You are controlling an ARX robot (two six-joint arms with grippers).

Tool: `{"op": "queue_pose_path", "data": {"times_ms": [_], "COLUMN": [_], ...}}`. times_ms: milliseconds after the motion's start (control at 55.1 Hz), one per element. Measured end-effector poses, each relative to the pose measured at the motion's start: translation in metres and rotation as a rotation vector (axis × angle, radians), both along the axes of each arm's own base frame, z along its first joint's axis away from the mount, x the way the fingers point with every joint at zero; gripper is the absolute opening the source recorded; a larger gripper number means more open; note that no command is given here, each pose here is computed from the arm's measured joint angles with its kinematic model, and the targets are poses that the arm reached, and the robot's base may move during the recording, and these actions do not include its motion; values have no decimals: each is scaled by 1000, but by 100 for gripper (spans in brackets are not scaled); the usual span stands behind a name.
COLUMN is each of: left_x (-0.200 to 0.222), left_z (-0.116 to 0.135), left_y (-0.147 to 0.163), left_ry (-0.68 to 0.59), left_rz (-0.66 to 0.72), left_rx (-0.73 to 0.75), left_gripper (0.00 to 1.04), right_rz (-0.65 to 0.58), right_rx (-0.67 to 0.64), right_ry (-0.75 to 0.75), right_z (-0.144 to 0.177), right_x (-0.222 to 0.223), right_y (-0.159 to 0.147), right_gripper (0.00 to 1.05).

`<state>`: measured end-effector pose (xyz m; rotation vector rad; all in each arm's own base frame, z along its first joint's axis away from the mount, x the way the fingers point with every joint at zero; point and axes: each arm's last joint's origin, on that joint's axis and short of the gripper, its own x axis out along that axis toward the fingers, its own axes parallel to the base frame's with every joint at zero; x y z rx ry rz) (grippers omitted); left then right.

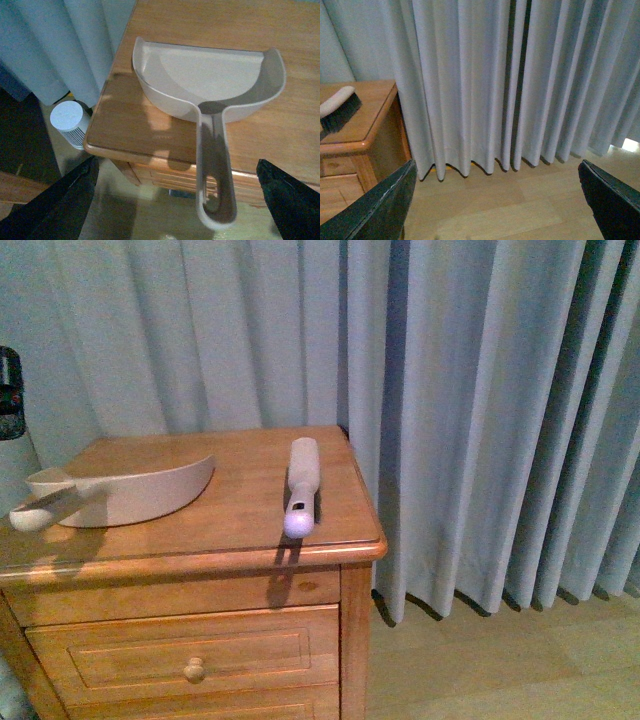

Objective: Clean up trash

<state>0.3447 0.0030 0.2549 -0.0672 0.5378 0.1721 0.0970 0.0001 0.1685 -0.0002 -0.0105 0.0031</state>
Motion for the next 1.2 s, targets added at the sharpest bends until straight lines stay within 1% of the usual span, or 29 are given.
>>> {"op": "queue_pose_path", "data": {"times_ms": [109, 236, 363, 436, 545, 727, 854, 890, 963, 1144, 1181, 1199], "left_x": [26, 44, 53, 58, 63, 72, 74, 74, 74, 73, 73, 72], "left_z": [-11, -26, -35, -46, -59, -70, -72, -73, -75, -76, -76, -76], "left_y": [0, -7, -10, -10, -9, -7, -8, -8, -8, -10, -10, -11], "left_ry": [71, 129, 139, 162, 188, 202, 203, 206, 220, 237, 245, 251], "left_rz": [1, -32, -72, -107, -123, -138, -145, -147, -150, -154, -156, -158], "left_rx": [13, 24, 43, 78, 100, 119, 122, 124, 124, 124, 123, 123], "left_gripper": [97, 97, 97, 97, 97, 97, 97, 93, 73, 45, 38, 32], "right_rz": [0, 0, 0, 0, 0, 0, 0, 0, 0, 0, 0, 0], "right_rx": [0, 0, 0, 0, 0, 0, 0, 0, 0, 0, 0, 0], "right_ry": [0, 0, 0, 0, 0, 0, 0, 0, 0, 0, 0, 0], "right_z": [0, 0, 0, 0, 0, 0, 0, 0, 0, 0, 0, 0], "right_x": [0, 0, 0, 0, 0, 0, 0, 0, 0, 0, 0, 0], "right_y": [0, 0, 0, 0, 0, 0, 0, 0, 0, 0, 0, 0], "right_gripper": [97, 97, 97, 97, 97, 97, 97, 97, 97, 97, 97, 97]}}
